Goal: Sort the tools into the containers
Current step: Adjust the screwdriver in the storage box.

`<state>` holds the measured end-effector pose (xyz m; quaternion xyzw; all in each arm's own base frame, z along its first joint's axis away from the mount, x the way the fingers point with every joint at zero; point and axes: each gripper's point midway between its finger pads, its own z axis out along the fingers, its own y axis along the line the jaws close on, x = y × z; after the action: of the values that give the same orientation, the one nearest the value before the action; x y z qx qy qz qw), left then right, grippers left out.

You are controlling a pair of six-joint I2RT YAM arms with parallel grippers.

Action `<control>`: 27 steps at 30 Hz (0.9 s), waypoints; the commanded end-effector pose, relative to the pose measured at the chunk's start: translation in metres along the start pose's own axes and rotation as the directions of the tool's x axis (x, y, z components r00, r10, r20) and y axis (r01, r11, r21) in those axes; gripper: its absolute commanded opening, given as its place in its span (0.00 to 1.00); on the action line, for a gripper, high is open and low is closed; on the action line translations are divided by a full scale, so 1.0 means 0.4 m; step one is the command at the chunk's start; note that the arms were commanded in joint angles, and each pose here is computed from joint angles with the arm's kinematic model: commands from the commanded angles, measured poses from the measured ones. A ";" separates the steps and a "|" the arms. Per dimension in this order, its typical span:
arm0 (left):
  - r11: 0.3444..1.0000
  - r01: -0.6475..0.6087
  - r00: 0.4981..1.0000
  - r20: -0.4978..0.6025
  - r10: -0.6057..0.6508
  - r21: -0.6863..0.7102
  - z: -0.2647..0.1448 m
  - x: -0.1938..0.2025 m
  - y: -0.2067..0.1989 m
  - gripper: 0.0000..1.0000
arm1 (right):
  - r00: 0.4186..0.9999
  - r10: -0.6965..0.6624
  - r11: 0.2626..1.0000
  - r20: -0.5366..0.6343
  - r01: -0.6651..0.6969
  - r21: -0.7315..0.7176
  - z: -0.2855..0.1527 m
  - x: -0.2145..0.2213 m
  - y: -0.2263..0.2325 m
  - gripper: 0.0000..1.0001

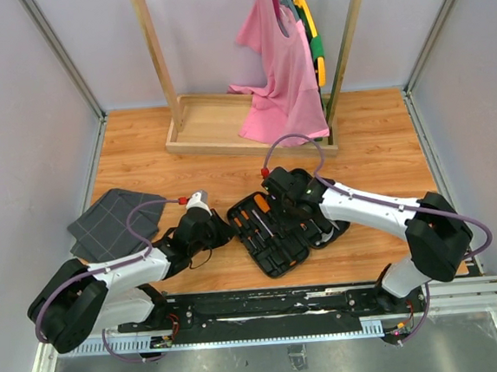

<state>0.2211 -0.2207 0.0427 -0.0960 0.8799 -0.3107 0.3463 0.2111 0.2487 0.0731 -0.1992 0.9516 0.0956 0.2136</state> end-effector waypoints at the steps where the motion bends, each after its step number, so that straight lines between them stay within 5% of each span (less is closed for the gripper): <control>1: 0.999 -0.046 0.991 -0.122 0.047 0.014 -0.008 0.069 0.002 0.02 | 1.000 -0.027 1.000 -0.005 0.027 0.008 0.012 -0.002 -0.007 0.27; 14: 0.999 -0.043 0.991 -0.123 0.043 0.007 -0.003 0.071 0.006 0.02 | 0.990 -0.116 0.993 -0.082 0.114 -0.038 0.039 0.049 0.066 0.33; 27: 0.999 -0.048 0.991 -0.126 0.048 0.002 0.000 0.073 0.009 0.02 | 0.983 -0.120 0.993 -0.139 0.117 -0.033 0.066 0.091 0.068 0.21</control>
<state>0.2222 -0.2265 0.0424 -0.0930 0.8797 -0.3184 0.3407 0.1863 0.2696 0.0465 -0.2596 0.9463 0.0950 0.1678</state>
